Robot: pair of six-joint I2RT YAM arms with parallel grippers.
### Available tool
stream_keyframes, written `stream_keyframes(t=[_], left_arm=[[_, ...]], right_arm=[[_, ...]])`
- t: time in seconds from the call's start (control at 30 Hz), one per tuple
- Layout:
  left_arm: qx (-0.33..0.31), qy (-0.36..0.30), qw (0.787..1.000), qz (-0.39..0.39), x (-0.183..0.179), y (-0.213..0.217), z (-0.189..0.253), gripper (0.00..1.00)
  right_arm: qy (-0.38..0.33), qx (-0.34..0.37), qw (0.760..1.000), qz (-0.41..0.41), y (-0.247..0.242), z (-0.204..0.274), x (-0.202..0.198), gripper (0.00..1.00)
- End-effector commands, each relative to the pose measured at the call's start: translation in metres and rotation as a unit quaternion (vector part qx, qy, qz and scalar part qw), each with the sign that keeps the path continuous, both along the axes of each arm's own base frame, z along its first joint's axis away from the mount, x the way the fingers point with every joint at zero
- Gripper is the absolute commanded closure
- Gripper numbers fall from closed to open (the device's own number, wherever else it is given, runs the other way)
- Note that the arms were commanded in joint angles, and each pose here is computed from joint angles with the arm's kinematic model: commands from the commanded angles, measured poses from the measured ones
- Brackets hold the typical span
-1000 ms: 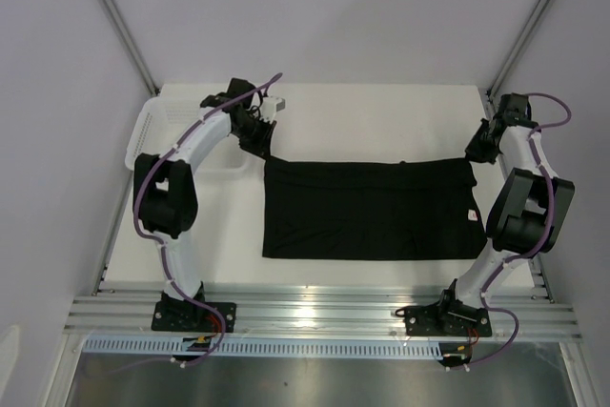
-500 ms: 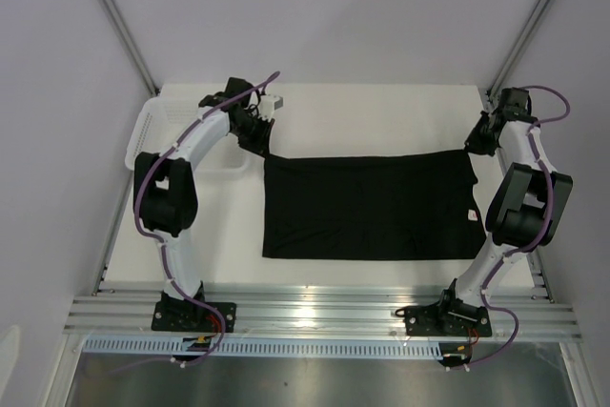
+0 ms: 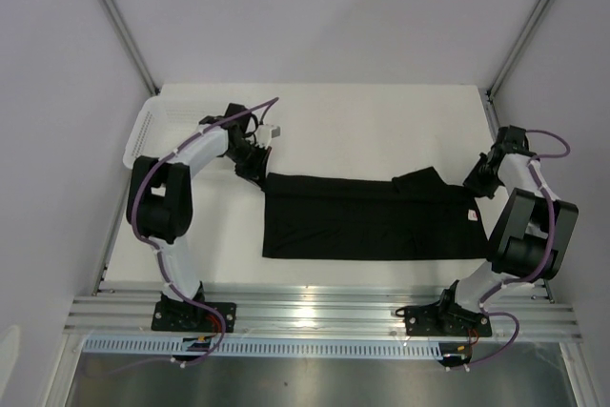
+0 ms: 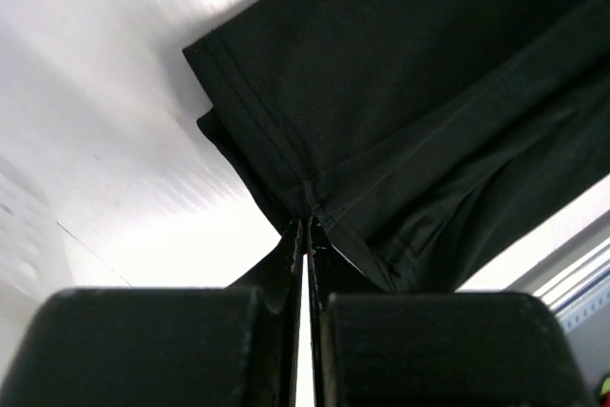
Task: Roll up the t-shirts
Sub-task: Fold the tshirt
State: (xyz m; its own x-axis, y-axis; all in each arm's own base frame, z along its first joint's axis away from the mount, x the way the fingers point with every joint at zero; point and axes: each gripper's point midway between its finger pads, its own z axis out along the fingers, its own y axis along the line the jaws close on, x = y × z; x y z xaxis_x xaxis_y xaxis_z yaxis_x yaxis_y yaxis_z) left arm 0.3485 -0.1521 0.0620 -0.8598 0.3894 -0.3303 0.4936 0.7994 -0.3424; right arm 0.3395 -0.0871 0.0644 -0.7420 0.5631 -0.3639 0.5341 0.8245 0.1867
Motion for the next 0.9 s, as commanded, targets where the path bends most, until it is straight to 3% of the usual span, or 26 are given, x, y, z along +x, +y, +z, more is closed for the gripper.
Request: stream_keyframes(t=[0.0, 0.5, 0.87], left_arm=[[-0.013, -0.017, 1.000, -0.013, -0.009, 0.001, 0.017, 0.99], [-0.002, -0.020, 0.998, -0.061, -0.020, -0.006, 0.027, 0.99], [0.004, 0.000, 0.999, -0.053, -0.038, -0.001, 0.023, 0.99]], right_arm=[[-0.008, -0.011, 1.000, -0.026, -0.003, 0.007, -0.010, 1.00], [0.012, -0.019, 0.999, -0.038, 0.002, 0.006, -0.028, 1.00], [0.075, -0.033, 0.995, -0.063, -0.001, -0.019, -0.058, 1.00]])
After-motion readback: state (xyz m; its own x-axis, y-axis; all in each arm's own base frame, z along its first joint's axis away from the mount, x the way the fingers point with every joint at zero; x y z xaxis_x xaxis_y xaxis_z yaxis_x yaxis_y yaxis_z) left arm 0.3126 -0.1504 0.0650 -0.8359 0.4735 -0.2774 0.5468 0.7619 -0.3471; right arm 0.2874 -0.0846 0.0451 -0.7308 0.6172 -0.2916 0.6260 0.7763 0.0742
